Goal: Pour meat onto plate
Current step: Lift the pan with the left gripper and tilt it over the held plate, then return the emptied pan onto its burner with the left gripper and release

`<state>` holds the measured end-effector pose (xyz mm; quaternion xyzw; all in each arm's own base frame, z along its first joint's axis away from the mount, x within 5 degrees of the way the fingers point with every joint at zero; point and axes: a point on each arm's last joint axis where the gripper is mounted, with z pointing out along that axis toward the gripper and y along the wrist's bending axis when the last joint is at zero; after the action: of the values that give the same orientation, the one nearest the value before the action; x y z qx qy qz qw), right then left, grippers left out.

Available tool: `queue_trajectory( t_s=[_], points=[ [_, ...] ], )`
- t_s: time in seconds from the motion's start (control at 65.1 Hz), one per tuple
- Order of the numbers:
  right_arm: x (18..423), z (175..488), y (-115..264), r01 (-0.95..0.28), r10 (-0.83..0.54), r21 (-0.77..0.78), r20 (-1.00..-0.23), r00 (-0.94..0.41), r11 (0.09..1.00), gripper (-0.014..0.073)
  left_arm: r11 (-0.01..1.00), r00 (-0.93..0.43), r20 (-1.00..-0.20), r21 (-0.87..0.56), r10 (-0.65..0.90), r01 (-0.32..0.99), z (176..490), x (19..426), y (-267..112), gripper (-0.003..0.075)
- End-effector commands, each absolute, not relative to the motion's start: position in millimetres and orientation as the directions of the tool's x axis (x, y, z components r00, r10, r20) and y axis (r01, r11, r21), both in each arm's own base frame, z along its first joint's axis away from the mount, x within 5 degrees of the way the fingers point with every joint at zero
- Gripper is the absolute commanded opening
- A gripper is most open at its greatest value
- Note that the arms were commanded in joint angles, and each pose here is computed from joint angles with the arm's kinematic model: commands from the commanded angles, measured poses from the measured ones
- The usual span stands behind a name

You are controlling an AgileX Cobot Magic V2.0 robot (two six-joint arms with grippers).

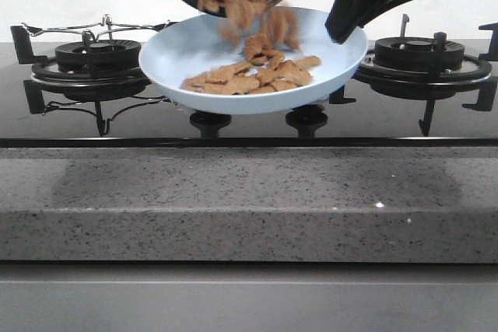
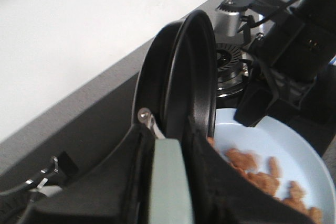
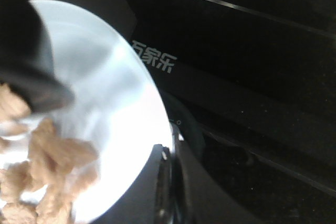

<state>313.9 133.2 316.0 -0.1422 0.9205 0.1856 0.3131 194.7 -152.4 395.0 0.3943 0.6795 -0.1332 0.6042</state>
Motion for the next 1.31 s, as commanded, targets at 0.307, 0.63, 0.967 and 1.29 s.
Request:
queue_trajectory(
  t_s=[0.307, 0.63, 0.967, 1.29],
  points=[
    [310, 345, 131, -0.39, -0.092, 0.259, -0.721, -0.687, 0.884, -0.0069, 0.671, 0.253, -0.887, 0.458, 0.386, 0.584, 424, 189, -148, -0.002],
    [310, 345, 131, -0.39, -0.092, 0.259, -0.721, -0.687, 0.884, -0.0069, 0.749, 0.106, -0.947, 0.305, 0.302, 0.588, 432, 203, -130, -0.002],
    [310, 345, 131, -0.39, -0.092, 0.259, -0.721, -0.687, 0.884, -0.0069, 0.871, -0.259, -0.965, -0.104, 0.028, 0.481, 436, 271, -65, -0.002],
    [310, 345, 131, -0.39, -0.092, 0.259, -0.721, -0.687, 0.884, -0.0069, 0.764, -0.441, -0.813, -0.544, -0.38, 0.346, 409, 315, -5, -0.002]
  ],
)
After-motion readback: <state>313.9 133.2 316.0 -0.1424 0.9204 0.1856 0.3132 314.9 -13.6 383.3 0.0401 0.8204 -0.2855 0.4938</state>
